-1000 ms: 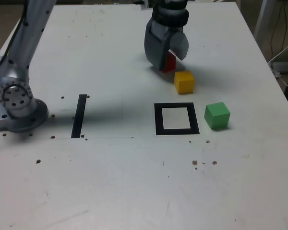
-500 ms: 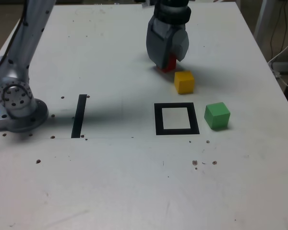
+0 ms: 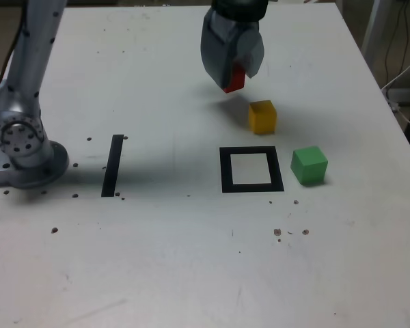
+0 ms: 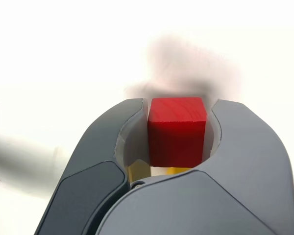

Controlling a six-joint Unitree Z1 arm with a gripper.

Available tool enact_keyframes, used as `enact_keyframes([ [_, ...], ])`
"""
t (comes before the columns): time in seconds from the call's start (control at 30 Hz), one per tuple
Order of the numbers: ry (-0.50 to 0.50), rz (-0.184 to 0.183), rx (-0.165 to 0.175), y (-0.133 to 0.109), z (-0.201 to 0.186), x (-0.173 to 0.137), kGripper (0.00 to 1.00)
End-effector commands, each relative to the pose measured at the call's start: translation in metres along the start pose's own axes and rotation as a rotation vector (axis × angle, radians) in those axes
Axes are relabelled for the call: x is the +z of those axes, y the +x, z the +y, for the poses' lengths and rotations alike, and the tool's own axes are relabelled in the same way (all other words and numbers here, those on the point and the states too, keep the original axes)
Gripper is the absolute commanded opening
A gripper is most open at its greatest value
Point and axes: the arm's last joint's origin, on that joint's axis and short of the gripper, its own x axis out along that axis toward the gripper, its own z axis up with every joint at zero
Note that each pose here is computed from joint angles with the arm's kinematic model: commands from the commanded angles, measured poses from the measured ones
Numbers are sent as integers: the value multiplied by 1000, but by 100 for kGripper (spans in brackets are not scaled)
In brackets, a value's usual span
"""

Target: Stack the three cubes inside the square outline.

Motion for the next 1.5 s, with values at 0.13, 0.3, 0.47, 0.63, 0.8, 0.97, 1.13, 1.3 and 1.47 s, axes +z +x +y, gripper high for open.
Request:
enact_keyframes([
  [0.13, 112, -33, 31, -26, -35, -44, 22],
  [0.3, 189, -59, 15, -28, -74, -76, 22],
  [0.47, 248, -74, -22, -28, -110, -96, 22],
  [0.63, 280, -71, -44, -20, -133, -95, 22],
  [0.8, 297, -59, -45, -7, -142, -87, 22],
  [0.97, 319, -43, -46, 8, -151, -77, 22],
  [1.13, 349, -36, -58, 14, -156, -74, 22],
  [1.3, 374, -40, -74, 18, -162, -77, 22],
  [1.47, 386, -61, -81, 18, -165, -77, 23],
])
